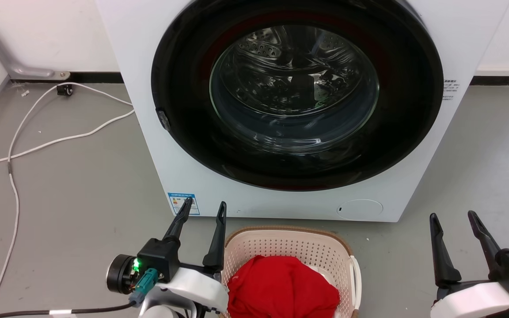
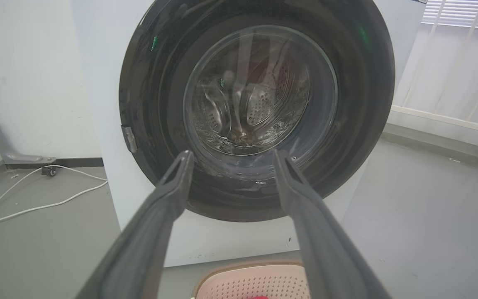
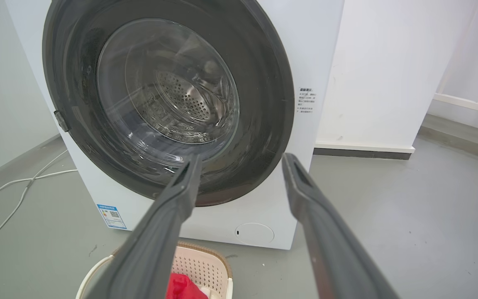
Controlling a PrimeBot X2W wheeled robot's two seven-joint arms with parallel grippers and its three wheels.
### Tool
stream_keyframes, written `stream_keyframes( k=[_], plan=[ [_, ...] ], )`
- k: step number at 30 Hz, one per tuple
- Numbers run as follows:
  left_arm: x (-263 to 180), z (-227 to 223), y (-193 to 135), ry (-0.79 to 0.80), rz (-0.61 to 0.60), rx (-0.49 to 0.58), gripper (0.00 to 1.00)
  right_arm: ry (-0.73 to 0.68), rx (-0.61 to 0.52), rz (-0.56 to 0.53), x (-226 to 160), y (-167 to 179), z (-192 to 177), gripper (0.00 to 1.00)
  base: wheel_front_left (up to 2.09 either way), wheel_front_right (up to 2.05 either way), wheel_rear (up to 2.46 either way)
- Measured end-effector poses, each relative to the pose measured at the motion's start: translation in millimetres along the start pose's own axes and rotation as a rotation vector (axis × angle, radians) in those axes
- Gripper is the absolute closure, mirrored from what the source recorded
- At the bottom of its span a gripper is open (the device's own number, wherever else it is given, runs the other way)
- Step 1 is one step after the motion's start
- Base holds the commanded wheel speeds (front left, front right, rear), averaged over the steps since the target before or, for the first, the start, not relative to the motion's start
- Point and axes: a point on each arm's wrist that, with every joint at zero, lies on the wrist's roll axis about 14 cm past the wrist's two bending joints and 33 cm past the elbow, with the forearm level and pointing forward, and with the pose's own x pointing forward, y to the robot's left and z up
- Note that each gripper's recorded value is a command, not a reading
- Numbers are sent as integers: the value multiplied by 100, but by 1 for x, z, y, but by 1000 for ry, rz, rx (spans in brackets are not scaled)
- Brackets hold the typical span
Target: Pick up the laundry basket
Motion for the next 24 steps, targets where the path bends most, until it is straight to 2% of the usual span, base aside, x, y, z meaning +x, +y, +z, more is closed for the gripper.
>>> stream_keyframes(
  k=[24],
  plan=[
    [-4,-9,5,28,23,-6,0,-1,13,-2,1,-1,-2,0,0,0,0]
  ],
)
